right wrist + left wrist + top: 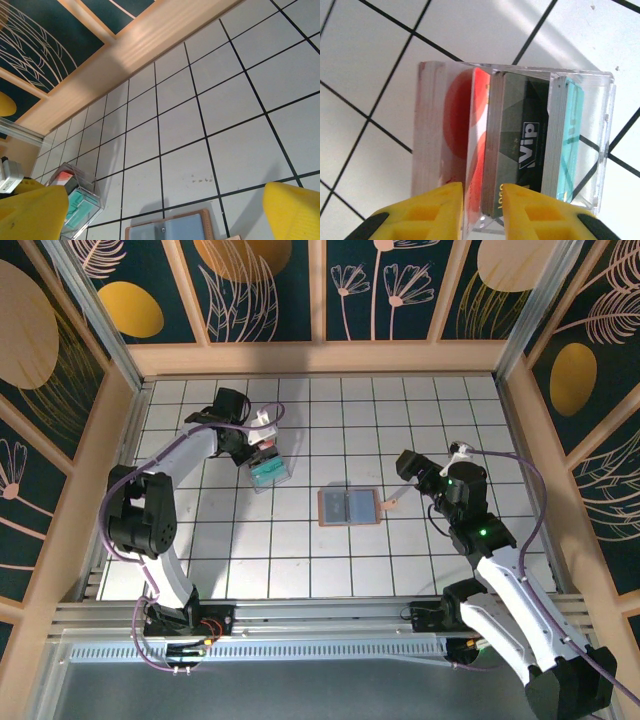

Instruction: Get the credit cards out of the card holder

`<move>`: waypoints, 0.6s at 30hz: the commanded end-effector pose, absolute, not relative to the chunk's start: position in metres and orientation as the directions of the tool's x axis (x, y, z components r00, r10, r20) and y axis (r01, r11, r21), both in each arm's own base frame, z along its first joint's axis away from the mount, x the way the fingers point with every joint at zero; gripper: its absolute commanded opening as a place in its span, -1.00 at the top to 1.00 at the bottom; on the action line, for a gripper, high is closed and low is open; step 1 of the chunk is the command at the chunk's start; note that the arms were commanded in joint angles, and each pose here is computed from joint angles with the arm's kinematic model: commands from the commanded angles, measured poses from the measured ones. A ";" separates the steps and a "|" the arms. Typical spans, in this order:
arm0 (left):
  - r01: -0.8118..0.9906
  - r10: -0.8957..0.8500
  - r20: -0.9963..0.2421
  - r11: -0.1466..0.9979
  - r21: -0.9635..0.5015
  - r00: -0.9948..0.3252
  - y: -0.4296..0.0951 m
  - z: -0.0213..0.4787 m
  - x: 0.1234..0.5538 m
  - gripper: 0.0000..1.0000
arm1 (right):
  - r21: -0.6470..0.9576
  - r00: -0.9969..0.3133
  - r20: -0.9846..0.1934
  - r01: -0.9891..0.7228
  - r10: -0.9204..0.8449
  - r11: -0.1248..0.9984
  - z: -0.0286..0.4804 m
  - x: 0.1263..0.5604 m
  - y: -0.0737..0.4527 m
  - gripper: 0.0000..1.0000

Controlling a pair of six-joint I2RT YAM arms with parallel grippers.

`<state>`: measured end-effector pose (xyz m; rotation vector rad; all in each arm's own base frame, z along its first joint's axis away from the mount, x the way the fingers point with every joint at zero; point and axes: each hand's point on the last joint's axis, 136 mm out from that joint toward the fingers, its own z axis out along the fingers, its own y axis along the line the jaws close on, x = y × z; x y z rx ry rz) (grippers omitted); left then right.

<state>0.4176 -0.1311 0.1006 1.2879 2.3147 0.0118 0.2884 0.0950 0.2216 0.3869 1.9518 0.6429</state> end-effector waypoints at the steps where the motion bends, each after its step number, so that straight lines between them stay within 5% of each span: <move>1: 0.777 0.794 -0.424 0.569 0.268 -0.435 -0.131 0.112 0.421 0.51 | 0.608 -0.419 -0.727 -0.026 0.544 0.794 0.229 0.288 0.095 -0.99; 11: 0.709 0.757 -0.460 0.629 0.318 -0.465 -0.125 0.139 0.436 0.44 | 0.608 -0.428 -0.728 -0.044 0.535 0.792 0.230 0.283 0.097 -0.98; 18: 0.606 0.637 -0.657 0.723 0.331 -0.402 -0.140 0.218 0.431 -0.42 | 0.567 -0.510 -0.712 -0.013 0.482 0.824 0.208 0.280 0.105 -0.66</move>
